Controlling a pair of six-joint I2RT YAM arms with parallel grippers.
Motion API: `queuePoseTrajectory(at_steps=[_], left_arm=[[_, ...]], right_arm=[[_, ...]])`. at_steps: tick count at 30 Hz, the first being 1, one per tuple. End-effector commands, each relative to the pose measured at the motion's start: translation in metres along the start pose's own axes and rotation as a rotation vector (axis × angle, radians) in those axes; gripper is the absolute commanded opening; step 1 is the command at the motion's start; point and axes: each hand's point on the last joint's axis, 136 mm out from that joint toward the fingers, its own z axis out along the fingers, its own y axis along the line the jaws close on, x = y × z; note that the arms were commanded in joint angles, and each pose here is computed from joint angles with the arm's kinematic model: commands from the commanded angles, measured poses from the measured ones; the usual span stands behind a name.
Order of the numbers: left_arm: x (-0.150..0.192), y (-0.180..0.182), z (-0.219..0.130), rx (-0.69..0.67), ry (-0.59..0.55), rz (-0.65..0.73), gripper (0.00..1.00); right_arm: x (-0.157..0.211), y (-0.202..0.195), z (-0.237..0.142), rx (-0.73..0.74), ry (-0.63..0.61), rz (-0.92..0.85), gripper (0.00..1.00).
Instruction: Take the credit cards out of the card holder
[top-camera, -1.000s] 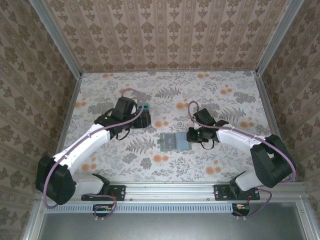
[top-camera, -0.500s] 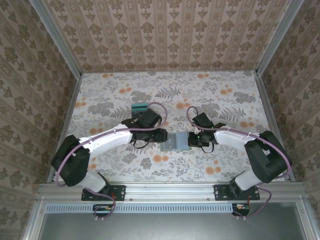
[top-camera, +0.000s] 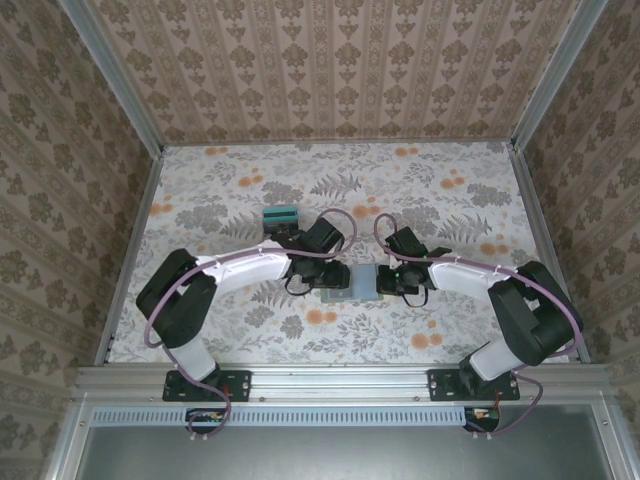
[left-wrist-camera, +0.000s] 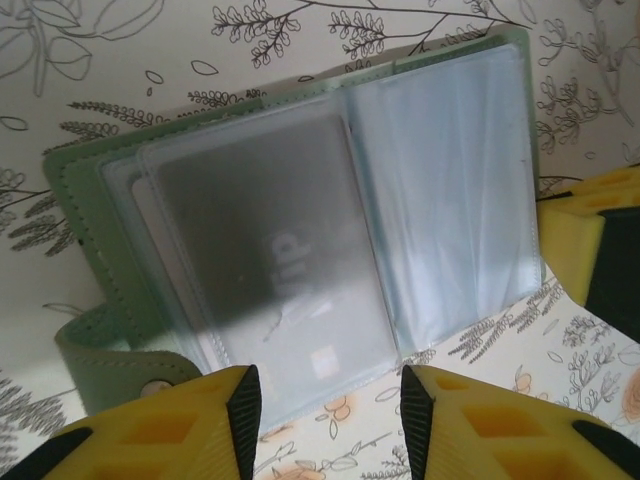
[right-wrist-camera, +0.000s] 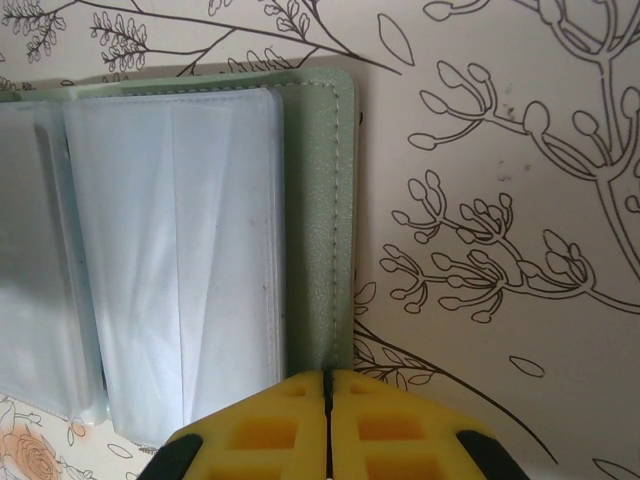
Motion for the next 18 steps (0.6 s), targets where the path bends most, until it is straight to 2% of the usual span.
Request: queuePoseTrajectory(at_steps=[1,10,18], left_arm=[[0.000,-0.003,0.002,-0.015,0.026,0.000,0.42],[0.005,0.019,0.008,-0.121,0.048,-0.025,0.41],[0.009,0.021,0.018,-0.123,0.074,-0.029,0.41]], right_arm=[[0.012,-0.013,0.007,0.050,0.025,0.020,0.09],[0.013,-0.014,0.007,0.050,0.024,0.029,0.09],[0.012,-0.012,0.007,0.047,0.026,0.030,0.09]])
